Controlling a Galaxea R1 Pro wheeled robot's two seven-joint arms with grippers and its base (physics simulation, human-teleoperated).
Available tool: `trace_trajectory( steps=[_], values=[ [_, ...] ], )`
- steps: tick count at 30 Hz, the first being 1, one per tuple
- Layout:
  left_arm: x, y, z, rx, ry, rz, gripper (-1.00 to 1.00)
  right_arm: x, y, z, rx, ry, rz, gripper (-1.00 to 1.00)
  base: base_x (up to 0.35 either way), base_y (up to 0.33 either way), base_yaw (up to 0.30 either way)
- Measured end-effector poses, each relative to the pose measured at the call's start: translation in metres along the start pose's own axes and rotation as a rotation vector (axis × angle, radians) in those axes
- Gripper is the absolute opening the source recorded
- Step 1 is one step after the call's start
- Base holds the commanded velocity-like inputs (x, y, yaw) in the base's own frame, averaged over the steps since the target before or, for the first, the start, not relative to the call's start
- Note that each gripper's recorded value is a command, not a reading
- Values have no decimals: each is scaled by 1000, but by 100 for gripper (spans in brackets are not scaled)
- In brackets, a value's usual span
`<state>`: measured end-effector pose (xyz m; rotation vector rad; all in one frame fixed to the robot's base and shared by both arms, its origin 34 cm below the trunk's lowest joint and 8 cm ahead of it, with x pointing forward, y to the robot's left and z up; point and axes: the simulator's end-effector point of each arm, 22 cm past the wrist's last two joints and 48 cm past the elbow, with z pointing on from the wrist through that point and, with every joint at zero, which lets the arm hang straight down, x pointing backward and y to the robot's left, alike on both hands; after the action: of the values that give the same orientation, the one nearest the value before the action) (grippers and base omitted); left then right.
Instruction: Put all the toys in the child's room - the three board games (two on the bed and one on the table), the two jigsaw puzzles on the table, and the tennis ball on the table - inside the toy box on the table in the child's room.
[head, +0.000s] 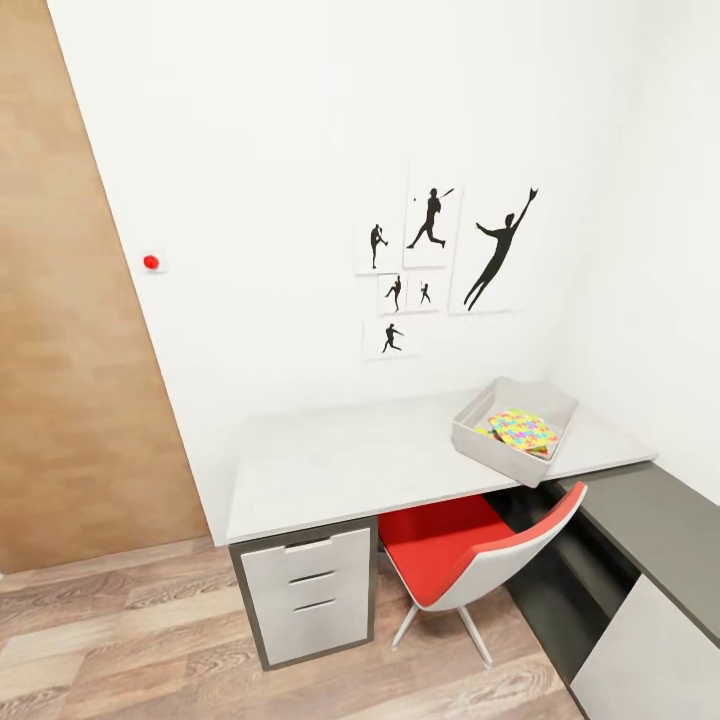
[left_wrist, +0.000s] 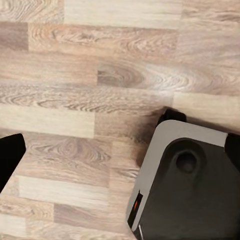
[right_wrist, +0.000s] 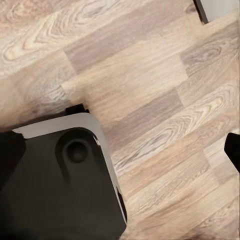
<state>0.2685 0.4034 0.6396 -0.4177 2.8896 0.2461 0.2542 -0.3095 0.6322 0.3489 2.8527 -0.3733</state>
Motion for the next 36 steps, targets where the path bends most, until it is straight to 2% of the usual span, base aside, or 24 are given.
trace_trajectory(
  steps=[6,17,22,25,36],
  values=[
    [38,4,-2,-44,35,13,100,28,-9,-3,13,32,-11,100,0,0,0],
    [83,6,-7,-50,90,30,100,44,-12,-5,20,54,-14,100,0,0,0],
    [100,-5,-10,-29,102,92,100,59,-17,-7,25,72,-19,100,0,0,0],
    [111,-19,-12,-8,109,111,100,64,-16,-8,25,79,-19,100,0,0,0],
    [113,-30,-12,7,104,102,100,64,-17,-8,24,75,-20,100,0,0,0]
  ],
)
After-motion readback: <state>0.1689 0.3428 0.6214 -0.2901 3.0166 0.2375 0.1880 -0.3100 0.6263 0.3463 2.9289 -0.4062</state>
